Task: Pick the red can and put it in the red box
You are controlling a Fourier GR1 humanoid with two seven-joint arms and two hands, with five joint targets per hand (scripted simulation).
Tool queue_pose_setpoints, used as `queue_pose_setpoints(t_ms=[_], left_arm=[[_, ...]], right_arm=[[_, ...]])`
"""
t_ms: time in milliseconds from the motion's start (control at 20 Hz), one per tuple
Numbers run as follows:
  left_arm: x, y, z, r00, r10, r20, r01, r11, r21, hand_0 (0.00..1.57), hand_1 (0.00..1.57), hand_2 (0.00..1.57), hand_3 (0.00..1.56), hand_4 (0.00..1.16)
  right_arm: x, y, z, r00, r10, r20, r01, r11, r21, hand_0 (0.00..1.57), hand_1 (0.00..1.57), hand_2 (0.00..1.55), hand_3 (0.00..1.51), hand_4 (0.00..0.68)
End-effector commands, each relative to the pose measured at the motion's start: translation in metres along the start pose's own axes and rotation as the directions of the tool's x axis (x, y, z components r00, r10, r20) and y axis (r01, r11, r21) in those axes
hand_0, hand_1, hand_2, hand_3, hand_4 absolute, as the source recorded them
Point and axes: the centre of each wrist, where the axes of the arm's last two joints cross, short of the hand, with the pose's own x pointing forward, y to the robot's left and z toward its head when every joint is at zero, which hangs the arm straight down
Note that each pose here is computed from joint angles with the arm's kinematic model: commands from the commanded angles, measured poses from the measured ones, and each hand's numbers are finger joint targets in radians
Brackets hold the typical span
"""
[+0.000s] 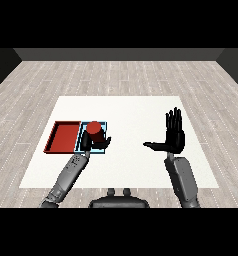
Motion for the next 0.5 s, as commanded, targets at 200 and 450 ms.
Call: queue_pose_setpoints(t_ms=[200, 450], left_arm=[[0.011, 0.063, -0.0129, 0.982, -0.187, -0.004, 0.186, 0.978, 0.094, 1.57, 1.57, 1.56, 1.42, 1.12], [0.004, 0.086, -0.0482, 0.945, -0.318, -0.079, 0.326, 0.936, 0.133, 1.57, 1.57, 1.53, 1.4, 1.12]], right_arm=[[-0.037, -0.055, 0.047, 0.9842, 0.108, -0.14, -0.117, 0.9917, -0.053, 0.0, 0.0, 0.0, 0.0, 0.0], [-0.051, -0.059, 0.069, 0.9762, 0.099, -0.192, -0.106, 0.9941, -0.024, 0.0, 0.0, 0.0, 0.0, 0.0]])
